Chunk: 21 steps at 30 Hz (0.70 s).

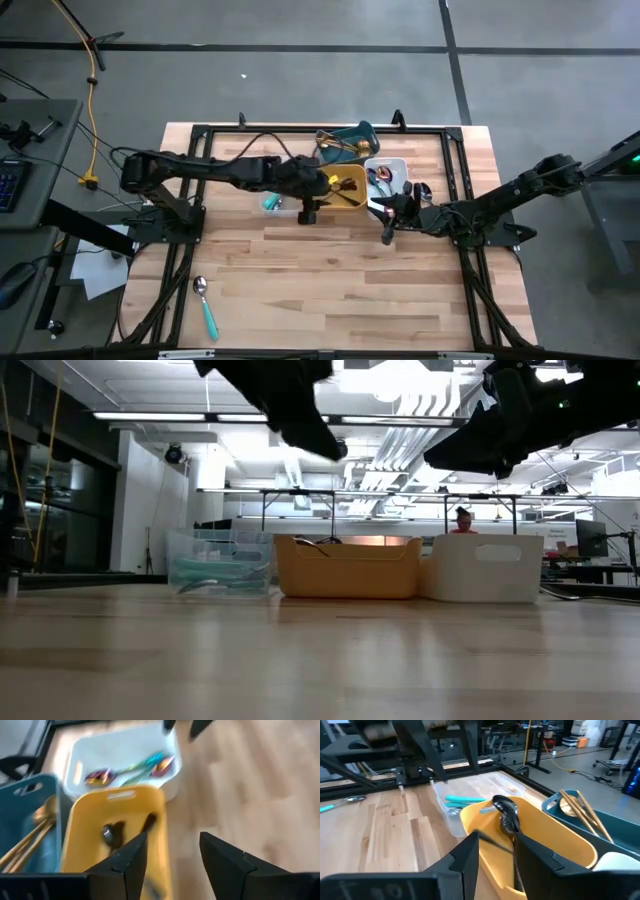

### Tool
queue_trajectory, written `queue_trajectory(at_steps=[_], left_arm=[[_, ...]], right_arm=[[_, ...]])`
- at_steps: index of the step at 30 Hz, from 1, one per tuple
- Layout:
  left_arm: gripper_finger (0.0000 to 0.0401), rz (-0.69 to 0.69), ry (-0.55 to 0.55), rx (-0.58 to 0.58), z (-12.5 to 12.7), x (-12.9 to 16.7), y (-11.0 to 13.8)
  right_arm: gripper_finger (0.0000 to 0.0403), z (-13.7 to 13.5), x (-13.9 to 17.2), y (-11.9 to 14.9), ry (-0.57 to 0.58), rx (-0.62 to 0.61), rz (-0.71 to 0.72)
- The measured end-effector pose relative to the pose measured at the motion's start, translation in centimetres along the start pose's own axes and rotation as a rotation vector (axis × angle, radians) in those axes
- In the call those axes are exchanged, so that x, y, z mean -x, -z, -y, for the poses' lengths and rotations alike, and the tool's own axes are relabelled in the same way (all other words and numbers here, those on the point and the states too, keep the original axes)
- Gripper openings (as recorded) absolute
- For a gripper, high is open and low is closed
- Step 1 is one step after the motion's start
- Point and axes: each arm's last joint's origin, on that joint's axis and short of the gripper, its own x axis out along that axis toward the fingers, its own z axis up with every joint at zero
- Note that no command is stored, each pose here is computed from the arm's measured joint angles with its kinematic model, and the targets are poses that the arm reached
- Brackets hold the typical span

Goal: Sort silverware by color (type)
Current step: Put the silver spoon into the orange bin

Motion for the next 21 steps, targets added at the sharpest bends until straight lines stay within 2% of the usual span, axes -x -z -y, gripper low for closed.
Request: queue_trajectory(at_steps=[4, 9, 13, 17, 21], left_arm=[[0.017, 0.147, 0.076, 0.062, 0.6, 1.6, 0.9], [0.017, 0.355, 0.09, 0.12, 2.3, 3.1, 4.5], [0.017, 0.515, 0.094, 0.15, 3.8, 4.3, 7.7], [0.017, 0.676, 0.041, 0.162, 4.9, 5.3, 9.7], [0.017, 0.782, -0.041, 0.159, 5.4, 5.7, 11.3]], right_arm=[[0.0119, -0.2, 0.0, 0.0, -0.057, 0.0, -0.011], [0.0119, -0.5, 0.0, 0.1, -0.168, -0.02, -0.031], [0.0119, -0.5, 0.1, 0.0, -0.181, -0.017, -0.024], [0.0119, -0.5, 0.0, -0.1, -0.181, -0.019, -0.019], [0.0119, -0.3, -0.4, -1.1, -0.107, -0.131, 0.003]])
